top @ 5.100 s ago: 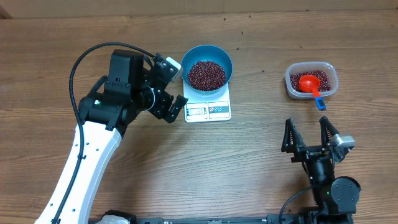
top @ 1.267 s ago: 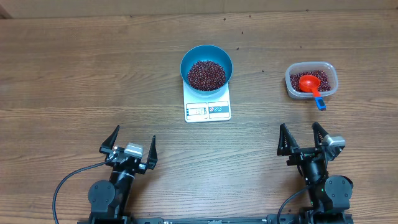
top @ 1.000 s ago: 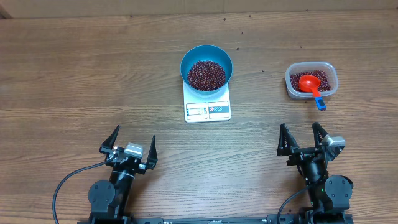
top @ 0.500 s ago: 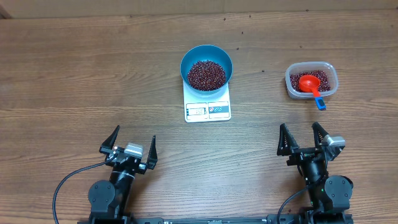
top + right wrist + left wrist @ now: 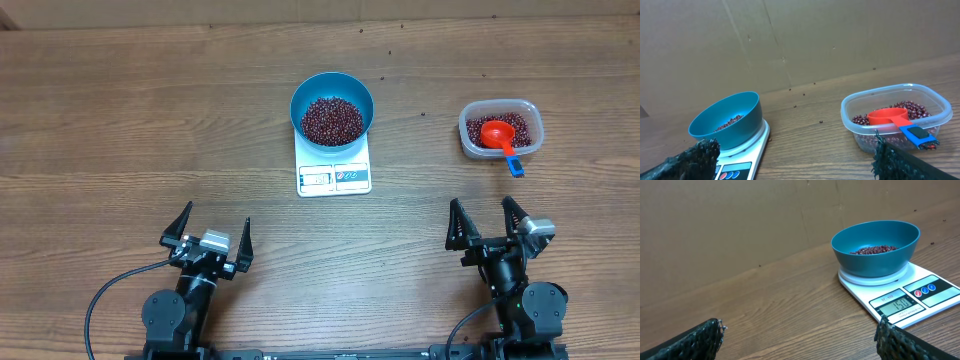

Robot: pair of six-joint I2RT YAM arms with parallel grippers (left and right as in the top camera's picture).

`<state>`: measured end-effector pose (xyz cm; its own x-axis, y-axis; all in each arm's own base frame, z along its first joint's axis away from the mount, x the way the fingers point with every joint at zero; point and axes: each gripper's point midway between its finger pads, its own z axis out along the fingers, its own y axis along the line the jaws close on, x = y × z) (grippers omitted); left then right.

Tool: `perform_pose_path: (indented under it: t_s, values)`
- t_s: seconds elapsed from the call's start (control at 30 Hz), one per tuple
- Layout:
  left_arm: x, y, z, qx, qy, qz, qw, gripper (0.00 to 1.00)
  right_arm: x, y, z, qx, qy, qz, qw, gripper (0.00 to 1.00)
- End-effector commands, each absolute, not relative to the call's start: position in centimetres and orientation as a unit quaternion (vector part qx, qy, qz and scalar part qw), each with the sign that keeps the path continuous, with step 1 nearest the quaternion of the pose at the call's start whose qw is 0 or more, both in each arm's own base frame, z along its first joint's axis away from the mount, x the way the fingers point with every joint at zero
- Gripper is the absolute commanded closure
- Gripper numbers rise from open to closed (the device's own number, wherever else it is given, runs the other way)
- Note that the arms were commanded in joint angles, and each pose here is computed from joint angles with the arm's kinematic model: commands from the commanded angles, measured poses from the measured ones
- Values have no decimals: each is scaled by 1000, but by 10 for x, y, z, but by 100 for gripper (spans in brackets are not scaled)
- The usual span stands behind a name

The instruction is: Scoop item into bowl and weigh 150g on scale

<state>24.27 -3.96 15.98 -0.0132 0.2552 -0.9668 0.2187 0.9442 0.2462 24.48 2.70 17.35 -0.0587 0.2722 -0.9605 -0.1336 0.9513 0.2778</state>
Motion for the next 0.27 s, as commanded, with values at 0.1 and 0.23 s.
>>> perform_pose_path:
  t_s: [0.1,0.23]
  values:
    - [243,-36,159,155,713,15,684,0,244,29,172,46,710,152,686,0]
    - [243,-36,159,155,713,15,684,1,244,29,172,46,710,152,686,0]
